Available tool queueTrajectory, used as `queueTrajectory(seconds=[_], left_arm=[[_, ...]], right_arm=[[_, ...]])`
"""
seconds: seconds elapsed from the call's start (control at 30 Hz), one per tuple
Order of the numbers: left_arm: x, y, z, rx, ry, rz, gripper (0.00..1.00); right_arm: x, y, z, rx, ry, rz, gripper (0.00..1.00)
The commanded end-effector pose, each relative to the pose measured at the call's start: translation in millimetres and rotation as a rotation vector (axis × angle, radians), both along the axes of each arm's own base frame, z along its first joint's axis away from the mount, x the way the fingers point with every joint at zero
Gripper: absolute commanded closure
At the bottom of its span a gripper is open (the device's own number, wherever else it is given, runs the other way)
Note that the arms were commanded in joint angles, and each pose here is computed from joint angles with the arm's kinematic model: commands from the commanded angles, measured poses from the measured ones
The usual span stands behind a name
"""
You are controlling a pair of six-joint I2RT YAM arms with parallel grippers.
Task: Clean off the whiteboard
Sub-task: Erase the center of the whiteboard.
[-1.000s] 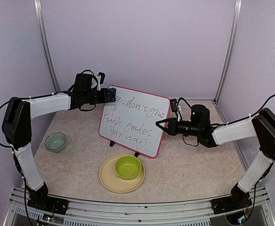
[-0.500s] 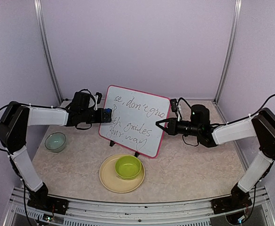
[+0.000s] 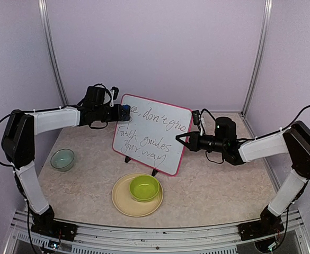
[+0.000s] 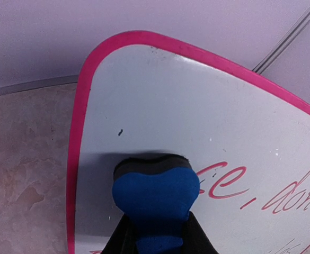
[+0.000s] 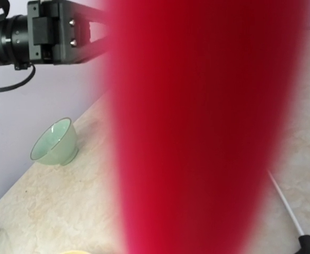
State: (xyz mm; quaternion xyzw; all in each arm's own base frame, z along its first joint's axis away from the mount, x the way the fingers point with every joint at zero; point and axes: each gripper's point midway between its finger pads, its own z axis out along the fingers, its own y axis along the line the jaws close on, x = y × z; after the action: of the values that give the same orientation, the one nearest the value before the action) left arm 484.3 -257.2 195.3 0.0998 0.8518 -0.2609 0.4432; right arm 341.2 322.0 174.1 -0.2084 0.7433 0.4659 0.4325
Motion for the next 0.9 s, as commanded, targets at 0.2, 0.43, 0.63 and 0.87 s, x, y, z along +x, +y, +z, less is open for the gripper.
queueTrajectory(seconds=[0.2,0.43,0.63,0.87], left_arm=[[-39,9,-57,0.018,0.093,-0.001,1.0],[-63,17,-91,0.026,0.151,-0.003,1.0],[-38,4,-57,0.021,0.092,-0.023,1.0],[-5,-11,-14,0.018,0.018,-0.038,1.0]], right_arm=[[-26,-1,-69,-0.175,0.123,0.097,1.0],[-27,2,-72,-0.176,0.133,0.111,1.0],[-29,4,-74,-0.183,0.137,0.123,1.0],[-30,6,-77,-0.192,0.141,0.132,1.0]])
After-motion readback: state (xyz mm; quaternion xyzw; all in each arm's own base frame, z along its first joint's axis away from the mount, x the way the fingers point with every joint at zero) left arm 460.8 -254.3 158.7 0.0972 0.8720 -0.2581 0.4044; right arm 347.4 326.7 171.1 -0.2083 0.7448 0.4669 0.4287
